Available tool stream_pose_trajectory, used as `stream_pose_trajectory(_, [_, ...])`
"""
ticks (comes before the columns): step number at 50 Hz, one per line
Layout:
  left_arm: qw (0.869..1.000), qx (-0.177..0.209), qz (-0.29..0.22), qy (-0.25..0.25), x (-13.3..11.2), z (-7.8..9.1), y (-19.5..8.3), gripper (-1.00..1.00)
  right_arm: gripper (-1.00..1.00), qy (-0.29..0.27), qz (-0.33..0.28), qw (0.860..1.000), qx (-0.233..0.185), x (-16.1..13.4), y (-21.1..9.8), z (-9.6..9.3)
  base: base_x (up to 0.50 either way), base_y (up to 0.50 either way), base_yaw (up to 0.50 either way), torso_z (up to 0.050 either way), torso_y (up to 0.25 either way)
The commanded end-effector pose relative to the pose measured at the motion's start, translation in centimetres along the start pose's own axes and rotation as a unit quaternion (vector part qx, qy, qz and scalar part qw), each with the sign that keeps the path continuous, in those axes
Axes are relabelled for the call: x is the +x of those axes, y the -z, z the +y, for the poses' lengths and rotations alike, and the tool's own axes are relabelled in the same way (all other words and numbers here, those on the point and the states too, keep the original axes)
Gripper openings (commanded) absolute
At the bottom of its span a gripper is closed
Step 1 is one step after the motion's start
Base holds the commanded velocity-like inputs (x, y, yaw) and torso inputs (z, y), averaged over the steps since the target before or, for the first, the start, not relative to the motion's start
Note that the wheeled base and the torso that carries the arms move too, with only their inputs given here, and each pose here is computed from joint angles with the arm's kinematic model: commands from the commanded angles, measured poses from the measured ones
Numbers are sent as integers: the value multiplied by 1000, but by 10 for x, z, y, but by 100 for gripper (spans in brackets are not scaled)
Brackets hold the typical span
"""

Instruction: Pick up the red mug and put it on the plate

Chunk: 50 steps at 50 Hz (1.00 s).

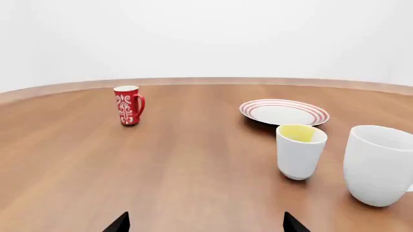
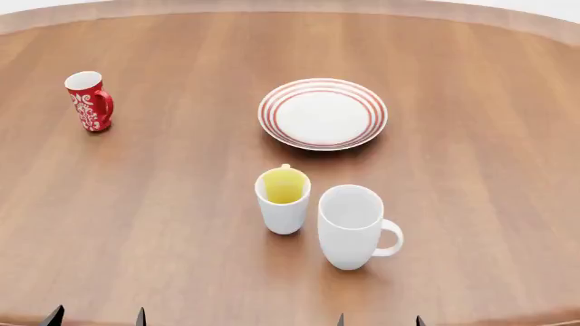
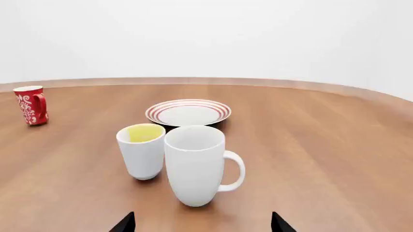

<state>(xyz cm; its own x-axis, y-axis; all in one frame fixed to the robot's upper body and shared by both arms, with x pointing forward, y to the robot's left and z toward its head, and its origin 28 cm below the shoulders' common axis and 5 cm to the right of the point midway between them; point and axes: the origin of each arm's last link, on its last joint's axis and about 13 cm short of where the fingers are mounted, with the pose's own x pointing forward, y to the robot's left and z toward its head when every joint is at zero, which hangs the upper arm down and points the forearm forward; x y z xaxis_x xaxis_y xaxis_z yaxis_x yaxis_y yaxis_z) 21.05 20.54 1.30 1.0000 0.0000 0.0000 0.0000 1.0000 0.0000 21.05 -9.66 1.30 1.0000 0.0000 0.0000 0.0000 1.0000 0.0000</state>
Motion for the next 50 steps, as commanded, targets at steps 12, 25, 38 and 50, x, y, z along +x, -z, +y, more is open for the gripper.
stream_pose_trajectory(12, [1000, 3, 0, 0, 0, 0, 0, 100, 100, 3, 0, 1000, -7, 0, 0, 1, 0, 0, 0, 0, 0])
stream_pose_trajectory(25, [1000, 0, 24, 5, 1, -1, 2, 100, 100, -8, 7, 1000, -7, -1, -1, 2, 0, 0, 0, 0, 0])
stream_pose_trajectory(38, [1000, -5, 22, 20, 4, -4, -33, 100, 100, -19, 16, 1000, -5, 2, -37, 1, 0, 0, 0, 0, 0])
stream_pose_trajectory(50, [1000, -12, -8, 26, 23, 1, -98, 100, 100, -9, -1, 1000, 5, 17, -105, -10, 0, 0, 0, 0, 0])
